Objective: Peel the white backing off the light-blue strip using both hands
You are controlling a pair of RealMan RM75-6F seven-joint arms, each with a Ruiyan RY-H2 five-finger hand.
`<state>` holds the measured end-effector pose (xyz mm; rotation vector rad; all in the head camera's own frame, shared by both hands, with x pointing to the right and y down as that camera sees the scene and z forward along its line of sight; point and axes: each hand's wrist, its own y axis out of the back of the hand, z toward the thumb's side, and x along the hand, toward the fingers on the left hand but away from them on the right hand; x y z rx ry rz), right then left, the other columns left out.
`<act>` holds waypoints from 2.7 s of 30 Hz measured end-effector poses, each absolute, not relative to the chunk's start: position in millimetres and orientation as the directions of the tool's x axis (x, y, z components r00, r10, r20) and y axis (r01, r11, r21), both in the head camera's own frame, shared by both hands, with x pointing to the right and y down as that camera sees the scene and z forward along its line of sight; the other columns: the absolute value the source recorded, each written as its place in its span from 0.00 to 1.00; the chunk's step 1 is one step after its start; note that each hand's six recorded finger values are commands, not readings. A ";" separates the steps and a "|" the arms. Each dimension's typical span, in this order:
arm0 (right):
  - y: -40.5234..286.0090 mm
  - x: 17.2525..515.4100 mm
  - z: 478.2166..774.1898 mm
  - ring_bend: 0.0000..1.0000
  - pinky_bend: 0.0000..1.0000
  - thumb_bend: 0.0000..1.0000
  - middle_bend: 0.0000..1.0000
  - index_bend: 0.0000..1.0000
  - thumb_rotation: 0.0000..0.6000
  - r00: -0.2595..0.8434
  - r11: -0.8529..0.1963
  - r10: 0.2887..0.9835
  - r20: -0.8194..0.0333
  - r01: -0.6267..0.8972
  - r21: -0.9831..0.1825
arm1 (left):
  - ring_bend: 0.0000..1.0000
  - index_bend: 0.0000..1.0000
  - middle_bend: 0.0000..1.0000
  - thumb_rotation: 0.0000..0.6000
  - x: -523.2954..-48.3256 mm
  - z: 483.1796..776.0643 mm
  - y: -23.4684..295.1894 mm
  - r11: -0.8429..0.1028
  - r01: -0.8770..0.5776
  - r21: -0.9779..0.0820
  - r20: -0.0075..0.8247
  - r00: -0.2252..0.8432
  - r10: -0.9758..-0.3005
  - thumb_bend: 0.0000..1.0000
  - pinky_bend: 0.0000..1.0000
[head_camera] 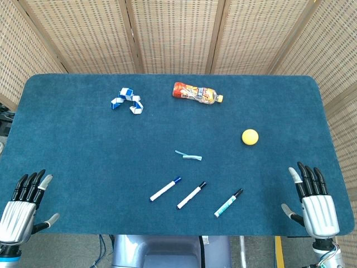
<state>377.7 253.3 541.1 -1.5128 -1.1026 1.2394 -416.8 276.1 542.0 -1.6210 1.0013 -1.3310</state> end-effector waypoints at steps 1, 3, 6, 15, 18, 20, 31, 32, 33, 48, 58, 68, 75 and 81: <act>253.4 377.5 541.0 0.00 0.00 0.00 0.00 0.00 1.00 0.114 -0.232 0.969 -0.220 0.106 -0.967 | 0.00 0.00 0.00 1.00 -417.1 541.8 276.2 -0.371 -0.089 -0.924 0.358 0.136 -0.924 0.00 0.00; 253.7 377.0 540.9 0.00 0.00 0.00 0.00 0.00 1.00 0.117 -0.233 0.968 -0.221 0.107 -0.967 | 0.00 0.00 0.00 1.00 -417.4 541.8 276.2 -0.371 -0.089 -0.924 0.358 0.136 -0.924 0.00 0.00; 254.0 376.6 542.0 0.00 0.00 0.00 0.00 0.00 1.00 0.119 -0.238 0.967 -0.225 0.105 -0.966 | 0.00 0.00 0.00 1.00 -417.4 542.7 276.4 -0.374 -0.086 -0.923 0.361 0.137 -0.922 0.00 0.00; 244.0 358.6 550.0 0.00 0.00 0.00 0.00 0.05 1.00 0.173 -0.273 0.951 -0.255 0.090 -0.958 | 0.00 0.00 0.00 1.00 -416.8 542.2 272.4 -0.351 -0.084 -0.933 0.337 0.146 -0.930 0.00 0.00; 229.2 340.1 552.2 0.00 0.00 0.00 0.00 0.14 1.00 0.222 -0.292 0.938 -0.266 0.095 -0.952 | 0.00 0.00 0.00 1.00 -416.5 545.1 270.8 -0.352 -0.081 -0.933 0.338 0.143 -0.930 0.00 0.00; 215.2 321.3 553.1 0.00 0.00 0.00 0.00 0.18 1.00 0.272 -0.310 0.923 -0.270 0.113 -0.944 | 0.00 0.00 0.00 1.00 -416.1 547.3 269.8 -0.354 -0.076 -0.932 0.342 0.140 -0.929 0.00 0.00; 153.6 220.2 573.3 0.00 0.00 0.08 0.00 0.30 1.00 0.462 -0.426 0.822 -0.332 0.113 -0.898 | 0.00 0.00 0.00 1.00 -412.2 564.7 266.1 -0.373 -0.019 -0.928 0.368 0.108 -0.923 0.00 0.00; 149.3 211.7 579.0 0.00 0.00 0.11 0.00 0.30 1.00 0.462 -0.445 0.813 -0.355 0.100 -0.890 | 0.00 0.00 0.00 1.00 -412.4 566.3 265.4 -0.375 -0.017 -0.927 0.372 0.104 -0.922 0.00 0.00; 145.9 205.2 583.4 0.00 0.00 0.15 0.00 0.30 1.00 0.460 -0.457 0.807 -0.370 0.090 -0.885 | 0.00 0.00 0.00 1.00 -412.7 568.5 264.5 -0.379 -0.013 -0.925 0.376 0.098 -0.921 0.00 0.00; 115.7 96.8 659.6 0.00 0.00 0.22 0.00 0.36 1.00 0.352 -0.613 0.738 -0.575 -0.004 -0.790 | 0.00 0.00 0.00 1.00 -418.0 585.8 255.5 -0.423 0.012 -0.906 0.423 0.052 -0.905 0.00 0.00; 104.0 86.4 690.0 0.00 0.00 0.31 0.00 0.40 1.00 0.274 -0.576 0.771 -0.575 -0.084 -0.813 | 0.00 0.00 0.00 1.00 -419.5 587.7 251.7 -0.433 0.001 -0.901 0.433 0.051 -0.900 0.00 0.00; 93.8 104.7 715.2 0.00 0.00 0.31 0.00 0.43 1.00 0.173 -0.594 0.781 -0.601 -0.095 -0.799 | 0.00 0.00 0.00 1.00 -422.1 591.3 248.7 -0.450 -0.005 -0.893 0.450 0.044 -0.892 0.00 0.00; 95.9 111.6 731.0 0.00 0.00 0.31 0.00 0.44 1.00 0.139 -0.620 0.767 -0.626 -0.092 -0.779 | 0.00 0.00 0.00 1.00 -421.8 592.7 248.8 -0.456 -0.004 -0.890 0.455 0.044 -0.889 0.00 0.00; 99.5 108.4 733.4 0.00 0.00 0.31 0.00 0.44 1.00 0.148 -0.629 0.758 -0.635 -0.087 -0.772 | 0.00 0.00 0.00 1.00 -420.9 594.9 249.4 -0.463 0.001 -0.886 0.463 0.045 -0.885 0.00 0.00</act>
